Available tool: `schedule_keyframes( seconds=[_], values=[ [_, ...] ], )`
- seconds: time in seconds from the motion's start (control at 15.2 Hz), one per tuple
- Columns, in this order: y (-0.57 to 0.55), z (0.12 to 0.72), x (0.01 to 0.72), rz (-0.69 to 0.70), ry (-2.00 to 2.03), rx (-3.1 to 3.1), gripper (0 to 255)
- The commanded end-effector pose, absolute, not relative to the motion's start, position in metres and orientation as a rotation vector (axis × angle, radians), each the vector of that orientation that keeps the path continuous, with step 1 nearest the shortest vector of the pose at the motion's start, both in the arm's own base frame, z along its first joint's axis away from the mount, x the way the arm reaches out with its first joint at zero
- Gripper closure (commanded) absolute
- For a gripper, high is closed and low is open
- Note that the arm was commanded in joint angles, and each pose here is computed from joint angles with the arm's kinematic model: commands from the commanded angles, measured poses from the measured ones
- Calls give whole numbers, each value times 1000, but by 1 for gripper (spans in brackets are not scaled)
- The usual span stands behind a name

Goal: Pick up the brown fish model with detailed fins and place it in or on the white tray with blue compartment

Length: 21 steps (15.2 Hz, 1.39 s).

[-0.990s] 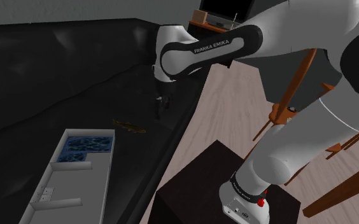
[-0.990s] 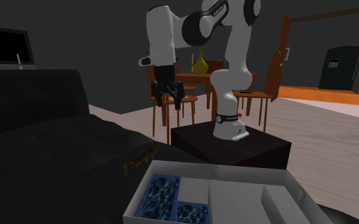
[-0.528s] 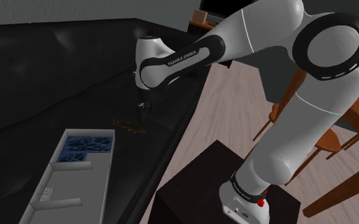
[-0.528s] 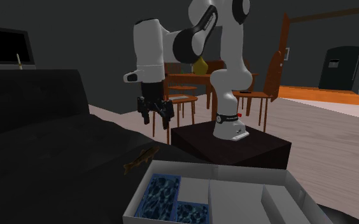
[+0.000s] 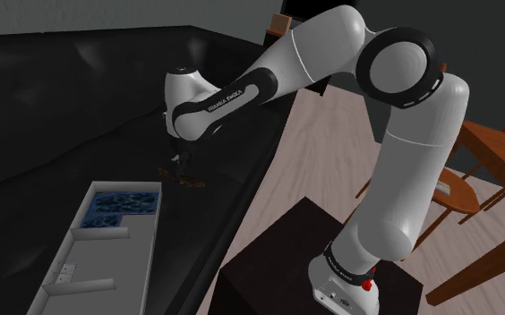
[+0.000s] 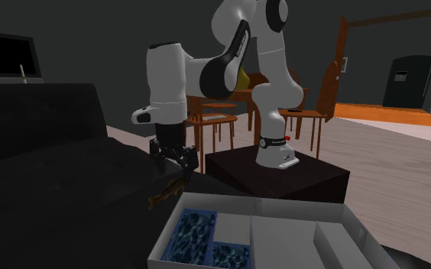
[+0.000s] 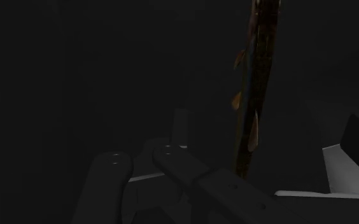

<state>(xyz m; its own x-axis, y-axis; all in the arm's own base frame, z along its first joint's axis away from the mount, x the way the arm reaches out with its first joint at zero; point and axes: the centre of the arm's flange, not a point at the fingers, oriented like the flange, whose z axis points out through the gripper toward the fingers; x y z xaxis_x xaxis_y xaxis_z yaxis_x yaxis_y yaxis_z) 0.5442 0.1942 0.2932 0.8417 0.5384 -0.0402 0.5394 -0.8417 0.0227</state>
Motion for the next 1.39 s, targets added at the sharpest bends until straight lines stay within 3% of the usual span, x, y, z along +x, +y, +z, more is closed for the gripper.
schedule_keyframes(
  seconds=[0.0,0.79,0.86,1.32],
  values=[
    [195,283,547,-47,876,2981,0],
    [194,259,546,-47,876,2981,0],
    [194,259,546,-47,876,2981,255],
    [194,259,546,-47,876,2981,255]
  ],
)
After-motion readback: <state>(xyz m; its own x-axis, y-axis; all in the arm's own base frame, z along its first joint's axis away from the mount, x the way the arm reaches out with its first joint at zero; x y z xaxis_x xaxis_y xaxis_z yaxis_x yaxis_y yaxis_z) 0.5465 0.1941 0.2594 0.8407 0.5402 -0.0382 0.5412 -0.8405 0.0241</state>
